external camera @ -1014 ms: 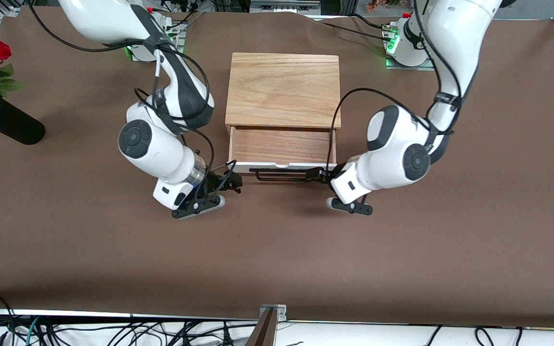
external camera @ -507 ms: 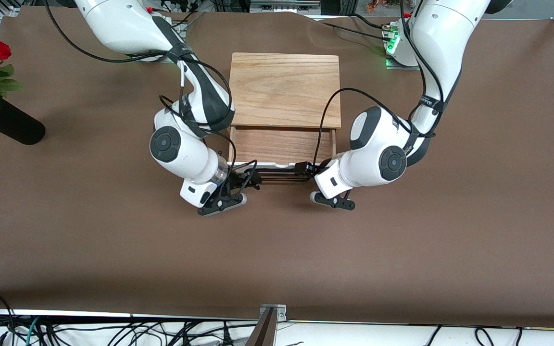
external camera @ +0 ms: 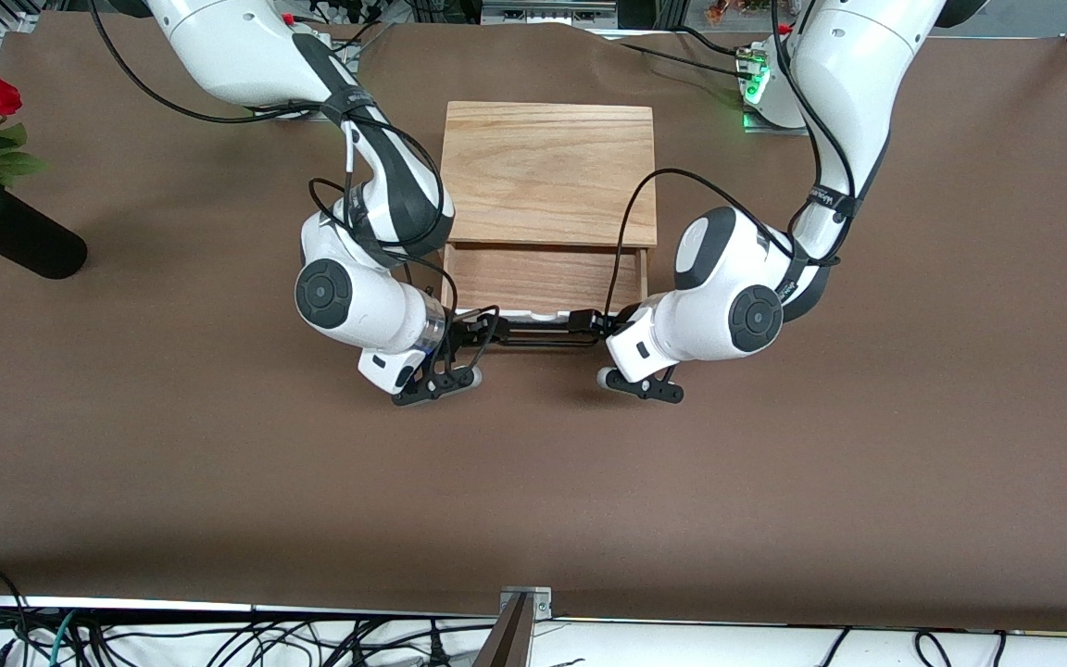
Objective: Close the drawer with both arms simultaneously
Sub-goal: 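Push the white drawer front into the cabinet with both grippers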
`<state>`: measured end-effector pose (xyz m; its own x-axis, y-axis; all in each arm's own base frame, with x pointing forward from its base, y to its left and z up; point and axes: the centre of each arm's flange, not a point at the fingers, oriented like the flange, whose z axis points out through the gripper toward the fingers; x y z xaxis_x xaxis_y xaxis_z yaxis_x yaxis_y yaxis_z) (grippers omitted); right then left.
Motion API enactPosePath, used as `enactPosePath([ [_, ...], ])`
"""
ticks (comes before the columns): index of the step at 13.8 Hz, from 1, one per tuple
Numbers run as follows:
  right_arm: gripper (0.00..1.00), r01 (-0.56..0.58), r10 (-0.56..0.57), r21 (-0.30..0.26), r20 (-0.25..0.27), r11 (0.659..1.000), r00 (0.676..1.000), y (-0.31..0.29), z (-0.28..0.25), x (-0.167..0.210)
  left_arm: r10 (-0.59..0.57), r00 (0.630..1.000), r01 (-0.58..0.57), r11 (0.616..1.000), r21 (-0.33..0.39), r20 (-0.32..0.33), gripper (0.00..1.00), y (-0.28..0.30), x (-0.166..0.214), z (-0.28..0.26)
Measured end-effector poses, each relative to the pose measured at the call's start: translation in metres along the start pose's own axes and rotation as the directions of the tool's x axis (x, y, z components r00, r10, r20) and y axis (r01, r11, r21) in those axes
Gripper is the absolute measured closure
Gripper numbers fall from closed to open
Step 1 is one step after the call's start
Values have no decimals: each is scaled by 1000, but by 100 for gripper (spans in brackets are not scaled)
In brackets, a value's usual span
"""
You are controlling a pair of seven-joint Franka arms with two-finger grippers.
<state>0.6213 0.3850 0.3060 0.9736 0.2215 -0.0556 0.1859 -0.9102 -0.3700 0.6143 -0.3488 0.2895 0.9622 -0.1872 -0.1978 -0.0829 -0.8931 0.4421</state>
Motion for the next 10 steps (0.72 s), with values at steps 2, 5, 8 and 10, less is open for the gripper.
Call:
enactPosePath([
  [2,0,-1,1,2,41,1000,999,-1,4,-5,0,999,-1,1000,4,46,0,0,-5,3],
  [5,0,2,-2,-2,103,1000,995,-3,8,-12,1,995,-1,1000,7,102,0,1,-11,7],
  [8,0,14,-14,2,190,1000,982,-12,16,-25,1,985,-3,1000,12,172,0,1,-20,12],
  [10,0,8,-13,26,232,1000,973,-19,20,-32,0,976,-4,1000,17,217,0,1,-25,15],
])
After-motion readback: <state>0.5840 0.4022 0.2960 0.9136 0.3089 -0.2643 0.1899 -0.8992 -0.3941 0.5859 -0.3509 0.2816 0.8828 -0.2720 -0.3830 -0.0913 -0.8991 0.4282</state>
